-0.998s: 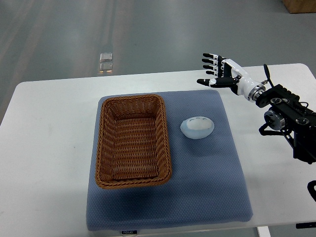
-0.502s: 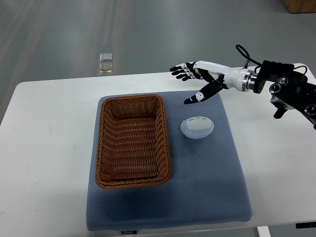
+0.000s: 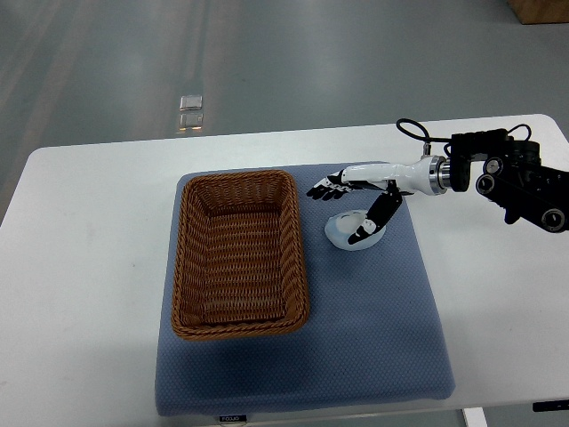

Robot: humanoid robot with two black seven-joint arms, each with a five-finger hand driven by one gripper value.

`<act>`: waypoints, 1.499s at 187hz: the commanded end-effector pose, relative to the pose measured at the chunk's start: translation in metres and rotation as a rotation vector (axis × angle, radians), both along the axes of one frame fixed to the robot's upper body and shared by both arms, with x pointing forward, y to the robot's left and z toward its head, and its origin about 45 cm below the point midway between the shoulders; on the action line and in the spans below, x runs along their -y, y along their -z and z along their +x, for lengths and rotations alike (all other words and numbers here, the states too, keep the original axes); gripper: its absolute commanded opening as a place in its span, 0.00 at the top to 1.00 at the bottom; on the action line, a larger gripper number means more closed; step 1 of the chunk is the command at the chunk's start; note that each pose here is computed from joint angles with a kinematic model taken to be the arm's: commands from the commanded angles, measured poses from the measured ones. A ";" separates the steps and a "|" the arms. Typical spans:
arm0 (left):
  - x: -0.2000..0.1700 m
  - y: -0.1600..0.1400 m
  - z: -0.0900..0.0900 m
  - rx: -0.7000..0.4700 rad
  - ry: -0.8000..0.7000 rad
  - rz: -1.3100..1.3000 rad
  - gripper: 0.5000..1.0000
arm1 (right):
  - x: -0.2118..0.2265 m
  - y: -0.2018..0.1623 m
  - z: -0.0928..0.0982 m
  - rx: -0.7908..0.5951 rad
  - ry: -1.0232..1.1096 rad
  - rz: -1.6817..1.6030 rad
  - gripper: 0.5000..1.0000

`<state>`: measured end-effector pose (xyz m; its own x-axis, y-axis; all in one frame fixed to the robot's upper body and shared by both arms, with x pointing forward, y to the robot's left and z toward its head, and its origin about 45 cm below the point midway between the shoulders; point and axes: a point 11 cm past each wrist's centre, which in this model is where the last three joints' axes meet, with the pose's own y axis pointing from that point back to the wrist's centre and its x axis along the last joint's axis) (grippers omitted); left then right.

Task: Place blue toy in brown basket
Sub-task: 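Close the right hand fingers around the egg toy, then lift the egg toy and carry it over the wicker basket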

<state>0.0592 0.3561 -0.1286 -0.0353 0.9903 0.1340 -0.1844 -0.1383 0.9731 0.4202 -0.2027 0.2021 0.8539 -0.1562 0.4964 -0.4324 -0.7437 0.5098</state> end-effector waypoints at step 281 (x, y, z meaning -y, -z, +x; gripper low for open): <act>-0.001 0.000 0.000 0.000 -0.001 0.001 0.00 | -0.105 -0.085 0.032 0.256 -0.181 0.002 0.98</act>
<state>0.0589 0.3568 -0.1285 -0.0358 0.9900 0.1363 -0.1839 -0.1406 0.9728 0.4581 -0.1230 0.2869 0.7142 -0.0406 0.6987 -0.4450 -0.7969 0.4086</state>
